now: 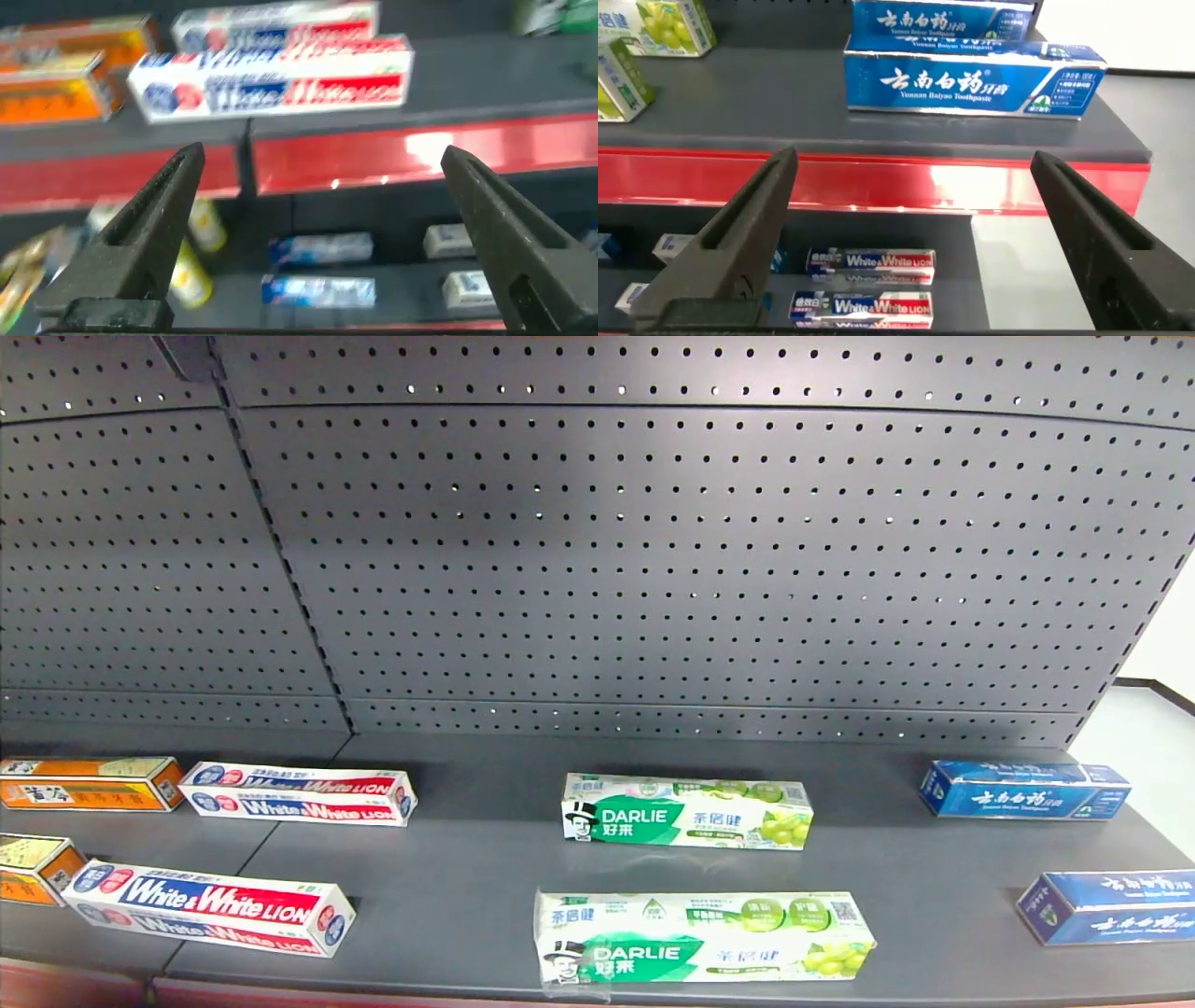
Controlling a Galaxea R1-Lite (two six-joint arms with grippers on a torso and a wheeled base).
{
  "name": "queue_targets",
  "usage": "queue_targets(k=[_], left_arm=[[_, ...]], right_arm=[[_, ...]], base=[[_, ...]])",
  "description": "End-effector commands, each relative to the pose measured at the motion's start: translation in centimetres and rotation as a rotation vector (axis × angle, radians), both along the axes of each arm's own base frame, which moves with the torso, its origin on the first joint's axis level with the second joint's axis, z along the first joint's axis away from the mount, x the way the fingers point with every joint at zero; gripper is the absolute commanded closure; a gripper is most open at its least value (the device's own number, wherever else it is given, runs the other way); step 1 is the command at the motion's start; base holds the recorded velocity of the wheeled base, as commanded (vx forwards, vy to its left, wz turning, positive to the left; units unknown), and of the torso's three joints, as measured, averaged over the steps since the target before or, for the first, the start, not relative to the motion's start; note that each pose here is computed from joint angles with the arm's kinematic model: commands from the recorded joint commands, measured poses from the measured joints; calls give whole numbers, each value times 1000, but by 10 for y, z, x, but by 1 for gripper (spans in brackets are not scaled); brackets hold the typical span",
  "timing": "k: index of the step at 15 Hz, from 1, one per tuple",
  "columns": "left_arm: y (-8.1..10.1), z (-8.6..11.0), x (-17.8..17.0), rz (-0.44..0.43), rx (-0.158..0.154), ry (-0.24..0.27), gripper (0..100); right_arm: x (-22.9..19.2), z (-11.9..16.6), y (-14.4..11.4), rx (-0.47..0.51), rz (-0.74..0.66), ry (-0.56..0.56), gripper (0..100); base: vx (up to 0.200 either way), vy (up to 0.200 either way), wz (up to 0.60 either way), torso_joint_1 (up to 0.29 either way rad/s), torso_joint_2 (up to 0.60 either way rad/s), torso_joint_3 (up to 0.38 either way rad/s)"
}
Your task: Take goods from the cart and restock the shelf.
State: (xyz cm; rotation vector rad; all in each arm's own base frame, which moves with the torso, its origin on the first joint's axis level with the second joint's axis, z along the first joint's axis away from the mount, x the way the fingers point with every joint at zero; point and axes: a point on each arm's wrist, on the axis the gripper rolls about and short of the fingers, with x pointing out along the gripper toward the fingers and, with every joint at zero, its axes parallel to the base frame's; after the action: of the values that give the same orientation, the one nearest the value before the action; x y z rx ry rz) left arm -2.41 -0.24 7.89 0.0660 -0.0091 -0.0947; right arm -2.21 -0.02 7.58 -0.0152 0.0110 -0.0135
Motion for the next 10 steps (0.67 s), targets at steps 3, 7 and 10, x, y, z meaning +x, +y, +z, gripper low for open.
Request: queue_targets(k=[3,7,10], left_arm=[[2,-4,1,107,-11,11,0],[3,-4,1,115,-47,12,0],[3,-3,1,125,-75,10,0]], right_arm=[[-1,0,0,0,0,-11,0],[-1,0,0,0,1,-11,0],[-1,0,0,1,1,-11,0]], base=[[0,0,0,0,0,0],[0,0,0,0,0,0],[0,0,0,0,0,0]])
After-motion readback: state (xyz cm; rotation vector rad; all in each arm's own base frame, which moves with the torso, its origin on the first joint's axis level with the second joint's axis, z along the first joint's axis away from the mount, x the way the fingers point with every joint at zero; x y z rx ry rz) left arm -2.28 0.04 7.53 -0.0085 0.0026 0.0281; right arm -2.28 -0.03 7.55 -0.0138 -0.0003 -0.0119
